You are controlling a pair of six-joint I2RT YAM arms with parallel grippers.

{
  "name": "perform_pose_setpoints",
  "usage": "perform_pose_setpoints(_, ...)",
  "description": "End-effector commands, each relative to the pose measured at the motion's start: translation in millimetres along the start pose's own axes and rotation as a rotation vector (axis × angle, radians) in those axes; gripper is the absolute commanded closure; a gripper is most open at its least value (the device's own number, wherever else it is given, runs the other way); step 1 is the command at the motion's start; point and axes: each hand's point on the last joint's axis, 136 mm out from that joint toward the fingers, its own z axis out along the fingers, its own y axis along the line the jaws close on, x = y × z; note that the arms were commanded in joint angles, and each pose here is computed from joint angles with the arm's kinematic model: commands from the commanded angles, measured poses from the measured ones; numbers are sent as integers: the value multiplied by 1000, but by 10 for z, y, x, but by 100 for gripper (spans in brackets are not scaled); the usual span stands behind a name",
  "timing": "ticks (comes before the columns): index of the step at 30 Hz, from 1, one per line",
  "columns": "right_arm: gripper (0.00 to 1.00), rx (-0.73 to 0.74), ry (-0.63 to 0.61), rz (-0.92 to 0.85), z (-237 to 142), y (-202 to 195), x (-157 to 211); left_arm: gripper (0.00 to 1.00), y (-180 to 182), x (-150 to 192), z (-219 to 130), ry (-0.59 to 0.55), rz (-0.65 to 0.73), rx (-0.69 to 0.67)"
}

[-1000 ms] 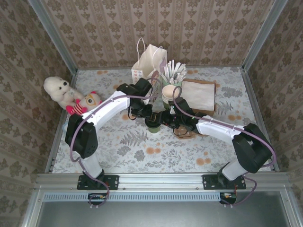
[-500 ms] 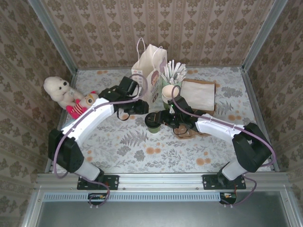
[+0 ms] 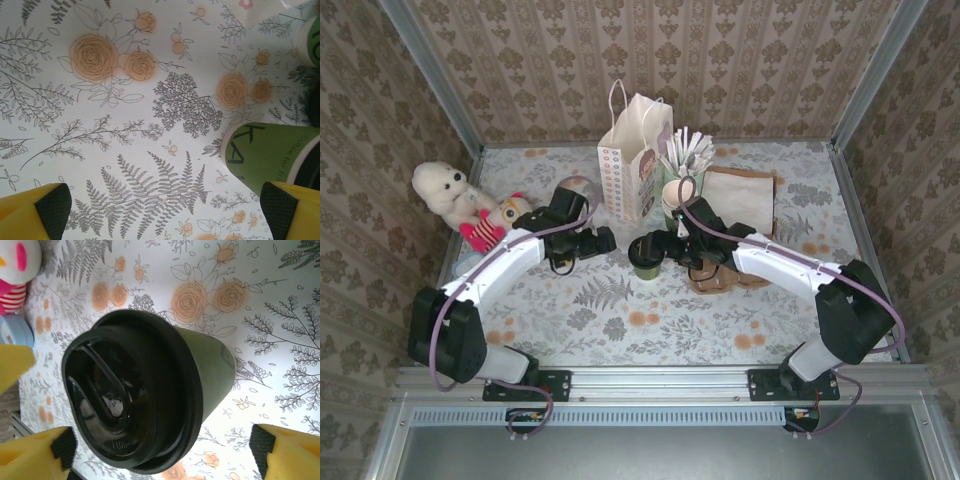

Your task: Pack the takeout coffee

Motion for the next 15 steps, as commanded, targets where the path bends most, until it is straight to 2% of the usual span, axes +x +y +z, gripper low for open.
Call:
perform_pose_setpoints(1, 0, 46, -12, -21, -70, 10, -44, 0, 29, -29, 96, -1, -48, -8)
perform_pose_setpoints(5, 0, 111, -29, -26, -37, -10, -105, 0, -25, -16, 215, 27, -59, 18)
perform_pose_setpoints(15, 0, 270, 29, -145, 78, 60, -105, 0, -42, -49, 416, 34, -97, 27)
